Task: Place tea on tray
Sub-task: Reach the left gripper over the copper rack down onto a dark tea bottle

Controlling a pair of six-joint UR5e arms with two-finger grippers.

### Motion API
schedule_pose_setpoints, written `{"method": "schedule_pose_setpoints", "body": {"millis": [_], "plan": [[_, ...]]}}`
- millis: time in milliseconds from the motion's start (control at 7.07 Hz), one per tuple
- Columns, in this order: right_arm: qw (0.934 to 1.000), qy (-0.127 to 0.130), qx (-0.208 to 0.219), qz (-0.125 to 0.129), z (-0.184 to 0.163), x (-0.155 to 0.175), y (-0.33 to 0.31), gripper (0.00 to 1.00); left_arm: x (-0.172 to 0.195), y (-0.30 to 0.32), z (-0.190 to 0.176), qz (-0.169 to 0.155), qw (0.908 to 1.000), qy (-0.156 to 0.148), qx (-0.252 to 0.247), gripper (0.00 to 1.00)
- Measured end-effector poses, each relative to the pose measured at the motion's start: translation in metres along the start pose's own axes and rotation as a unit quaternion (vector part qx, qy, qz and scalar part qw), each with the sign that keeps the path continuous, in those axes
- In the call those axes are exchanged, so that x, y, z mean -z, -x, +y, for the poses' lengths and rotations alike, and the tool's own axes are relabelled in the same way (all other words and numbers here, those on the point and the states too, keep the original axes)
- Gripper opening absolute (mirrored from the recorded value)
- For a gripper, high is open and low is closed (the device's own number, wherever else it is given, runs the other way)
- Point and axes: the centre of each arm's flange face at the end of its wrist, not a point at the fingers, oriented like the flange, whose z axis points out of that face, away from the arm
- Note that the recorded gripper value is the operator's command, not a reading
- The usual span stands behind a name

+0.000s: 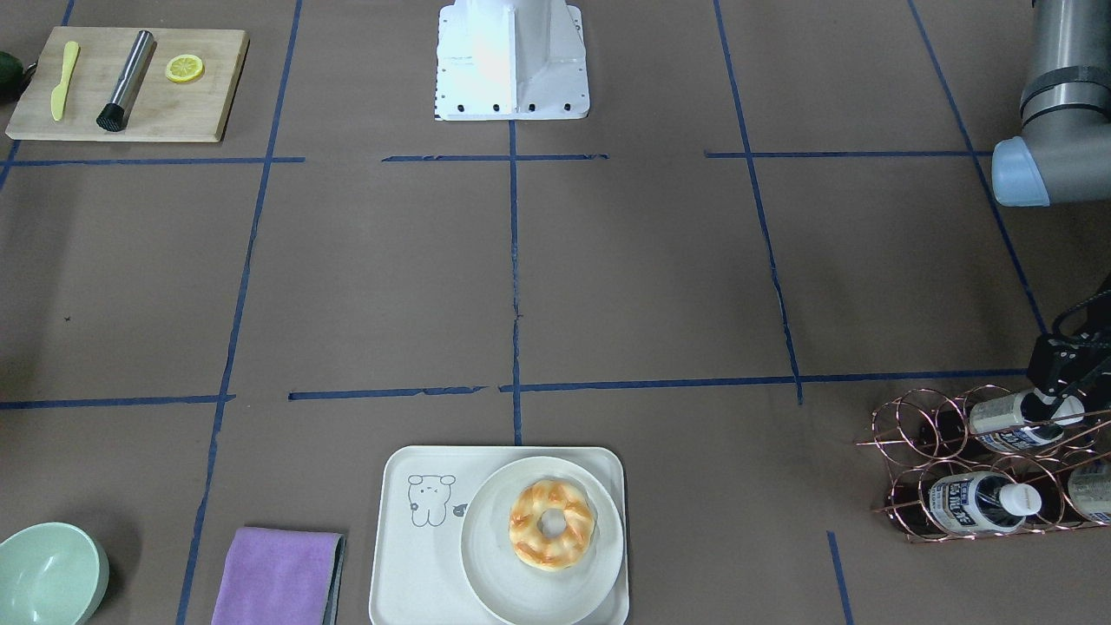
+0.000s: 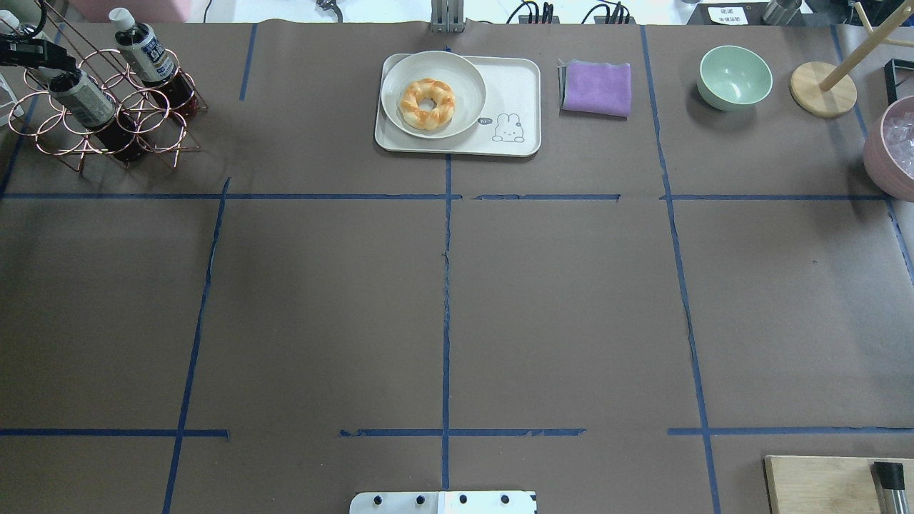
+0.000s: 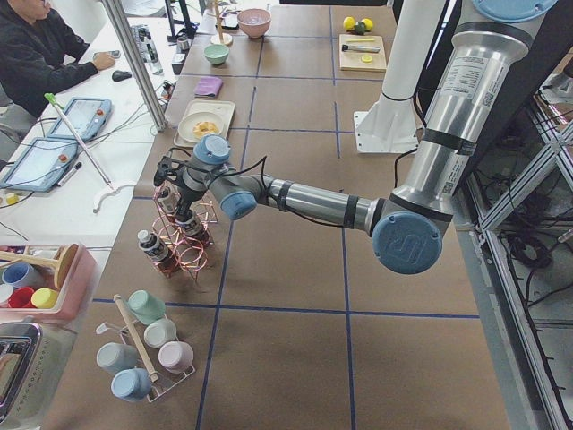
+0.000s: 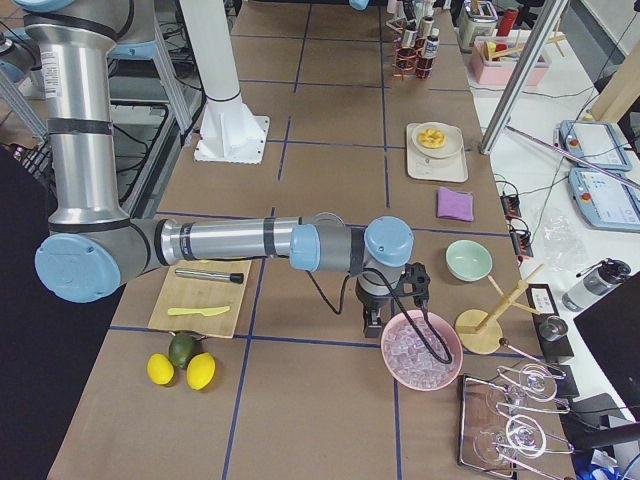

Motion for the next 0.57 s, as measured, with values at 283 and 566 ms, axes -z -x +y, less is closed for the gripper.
{"method": "schedule_pose_setpoints", "body": {"millis": [283, 566], "plan": [[1.0, 0.0, 0.0, 0.0, 0.0, 0.0, 0.0, 1.0, 0.0001, -0.0001, -0.0001, 0.0, 1.0, 0.0, 0.0, 0.19], [1.0, 0.0, 0.001, 0.0, 0.0, 0.0, 0.0, 1.0, 0.0005, -0.0009, -0.0003, 0.001, 1.0, 0.001, 0.0, 0.02]]}}
